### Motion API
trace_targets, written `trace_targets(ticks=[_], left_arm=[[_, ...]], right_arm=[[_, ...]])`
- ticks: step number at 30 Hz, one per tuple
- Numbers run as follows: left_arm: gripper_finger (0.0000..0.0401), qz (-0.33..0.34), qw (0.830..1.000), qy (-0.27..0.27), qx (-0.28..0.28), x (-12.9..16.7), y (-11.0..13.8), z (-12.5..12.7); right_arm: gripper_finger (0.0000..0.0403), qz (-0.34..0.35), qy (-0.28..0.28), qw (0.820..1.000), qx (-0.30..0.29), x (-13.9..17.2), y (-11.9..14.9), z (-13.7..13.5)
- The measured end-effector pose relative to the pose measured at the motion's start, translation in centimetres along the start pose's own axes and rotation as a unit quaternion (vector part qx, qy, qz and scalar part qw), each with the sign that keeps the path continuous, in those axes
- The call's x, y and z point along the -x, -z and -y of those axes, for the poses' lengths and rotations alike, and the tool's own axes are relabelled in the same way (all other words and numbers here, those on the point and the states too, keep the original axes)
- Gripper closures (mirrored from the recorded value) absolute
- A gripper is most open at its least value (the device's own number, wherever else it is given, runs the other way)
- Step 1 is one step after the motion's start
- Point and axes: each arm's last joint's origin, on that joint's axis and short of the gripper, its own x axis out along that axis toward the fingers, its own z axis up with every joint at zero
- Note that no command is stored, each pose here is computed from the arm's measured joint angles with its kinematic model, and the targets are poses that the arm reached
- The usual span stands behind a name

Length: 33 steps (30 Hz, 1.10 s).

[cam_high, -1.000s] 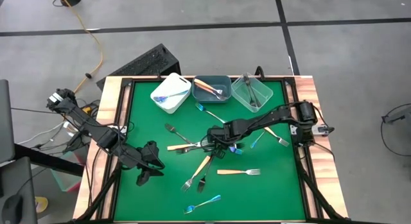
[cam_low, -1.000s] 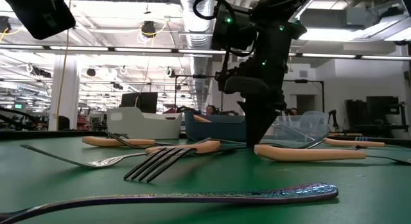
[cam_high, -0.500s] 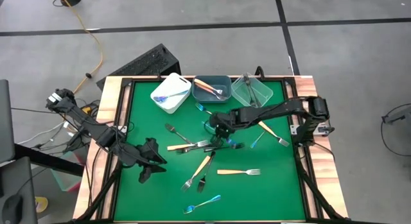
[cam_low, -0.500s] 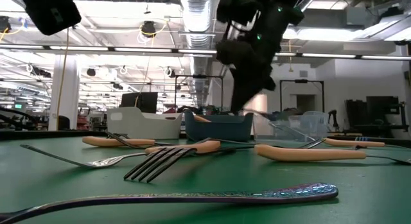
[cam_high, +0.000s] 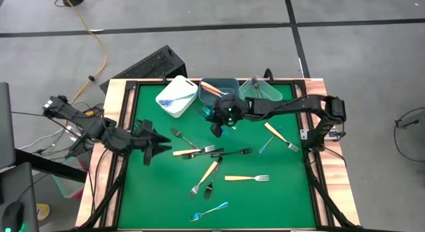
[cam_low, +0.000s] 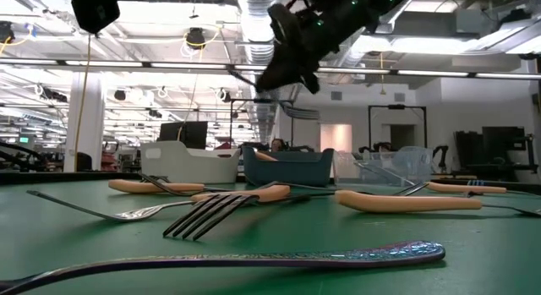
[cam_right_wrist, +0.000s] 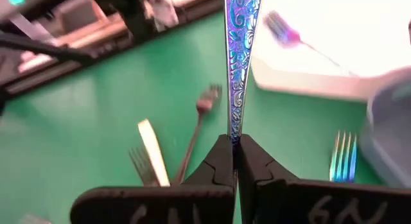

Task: Sort silverware by color (type)
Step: Put the blue fork into the white bin

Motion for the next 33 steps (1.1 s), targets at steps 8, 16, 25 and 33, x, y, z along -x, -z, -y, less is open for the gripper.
trace_targets(ticks=[8, 16, 25, 33], left_arm=[[0.0239, 0.076, 0.995, -0.052, 0.039, 0.8, -1.2, -0.9], [0.0239, 0.096, 0.991, -0.078, 0.048, 0.7, -1.4, -1.3], [0.0239, 0.111, 0.988, -0.096, 0.049, 0.6, -1.6, -1.5], [0.0239, 0.109, 0.988, -0.099, 0.042, 0.6, -1.5, -1.5]], right_arm=[[0.0396, 0.097, -0.033, 0.993, 0.055, 0.3, -2.5, 1.8], [0.0396, 0.184, -0.024, 0.976, 0.115, 1.0, -4.7, 3.5], [0.0396, 0.213, 0.004, 0.965, 0.151, -1.7, -9.4, 4.9], [0.0396, 0.192, 0.001, 0.961, 0.200, -5.9, -12.1, 7.3]])
